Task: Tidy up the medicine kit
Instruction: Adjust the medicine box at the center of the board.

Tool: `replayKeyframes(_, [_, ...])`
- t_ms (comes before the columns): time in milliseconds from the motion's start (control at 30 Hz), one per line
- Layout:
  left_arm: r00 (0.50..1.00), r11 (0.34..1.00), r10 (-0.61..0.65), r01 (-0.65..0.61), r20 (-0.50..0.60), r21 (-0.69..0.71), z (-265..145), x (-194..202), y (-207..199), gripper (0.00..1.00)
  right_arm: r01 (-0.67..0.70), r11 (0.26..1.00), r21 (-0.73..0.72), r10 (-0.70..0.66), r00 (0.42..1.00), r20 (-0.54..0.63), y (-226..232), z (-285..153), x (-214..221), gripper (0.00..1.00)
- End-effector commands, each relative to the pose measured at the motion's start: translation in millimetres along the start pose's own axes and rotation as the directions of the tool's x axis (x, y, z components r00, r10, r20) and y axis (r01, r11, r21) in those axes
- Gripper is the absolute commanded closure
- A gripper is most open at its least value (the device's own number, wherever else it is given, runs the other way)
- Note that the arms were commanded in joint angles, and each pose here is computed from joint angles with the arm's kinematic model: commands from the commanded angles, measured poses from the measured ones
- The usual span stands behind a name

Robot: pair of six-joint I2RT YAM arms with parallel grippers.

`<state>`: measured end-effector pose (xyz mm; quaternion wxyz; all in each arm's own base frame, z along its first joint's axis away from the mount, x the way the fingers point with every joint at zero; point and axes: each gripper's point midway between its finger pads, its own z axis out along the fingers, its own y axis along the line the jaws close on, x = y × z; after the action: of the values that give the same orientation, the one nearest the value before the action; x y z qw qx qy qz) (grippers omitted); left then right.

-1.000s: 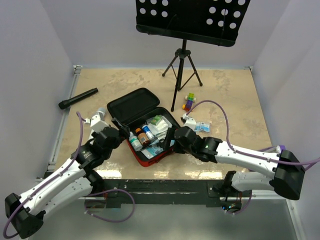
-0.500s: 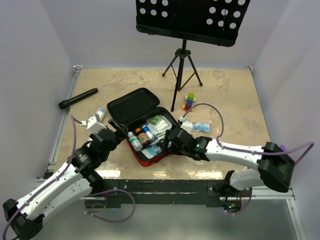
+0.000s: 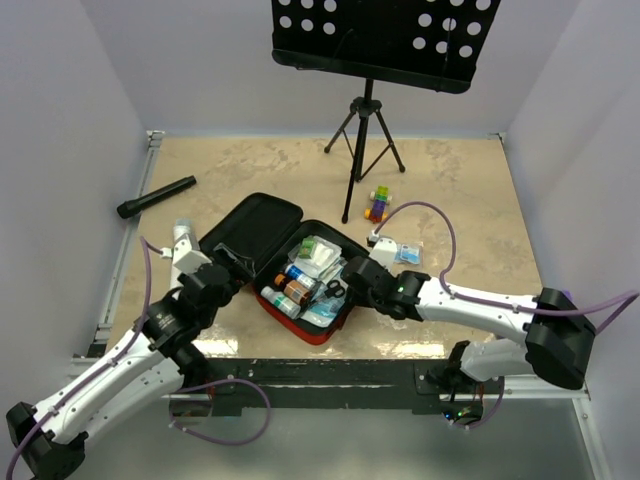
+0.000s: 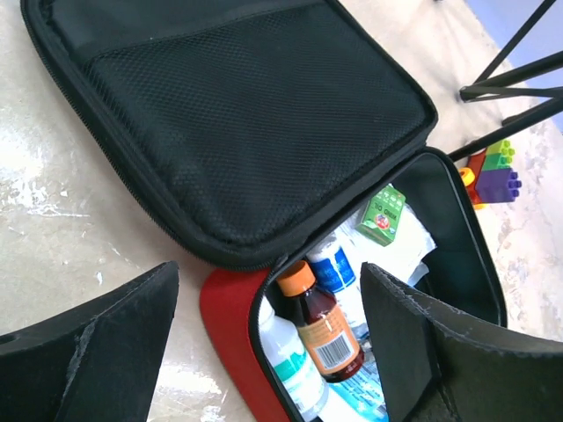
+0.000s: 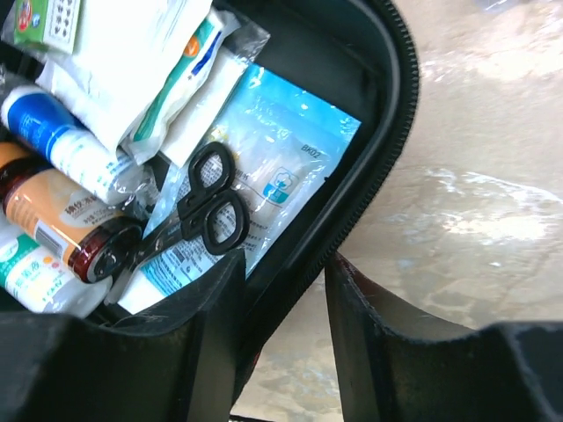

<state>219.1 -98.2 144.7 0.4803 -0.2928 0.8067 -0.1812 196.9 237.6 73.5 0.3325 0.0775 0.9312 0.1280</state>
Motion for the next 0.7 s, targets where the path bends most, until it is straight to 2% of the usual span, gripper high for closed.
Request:
replayKeyframes(0, [1.000,1.000,-0.020,0.020,-0.006,-0.004,4,4,0,0.11,0.021,0.999,0.040,-0.024,0.996,0.087,-5,-14,-29,0.56])
replayKeyframes(133, [1.000,1.000,-0.014,0.014,-0.016,-0.014,6,7,2,0.11,0.007,0.996,0.089,-0.016,0.994,0.111,-23,-14,-38,0.55])
replayKeyframes(367, [0.997,0.995,-0.040,0.034,-0.068,-0.094,4,24,25,0.07,-0.044,0.997,0.062,0.034,0.988,0.149,-26,-18,-53,0.54])
replayKeyframes(533, [0.990,0.991,-0.114,0.107,-0.085,-0.077,15,42,29,0.04,-0.044,0.998,0.039,0.038,0.990,0.137,-25,-11,-51,0.54])
replayKeyframes(667, [0.983,0.984,-0.172,0.169,-0.069,-0.046,25,40,20,0.02,-0.045,0.999,0.019,0.042,0.990,0.133,-23,-11,-50,0.54])
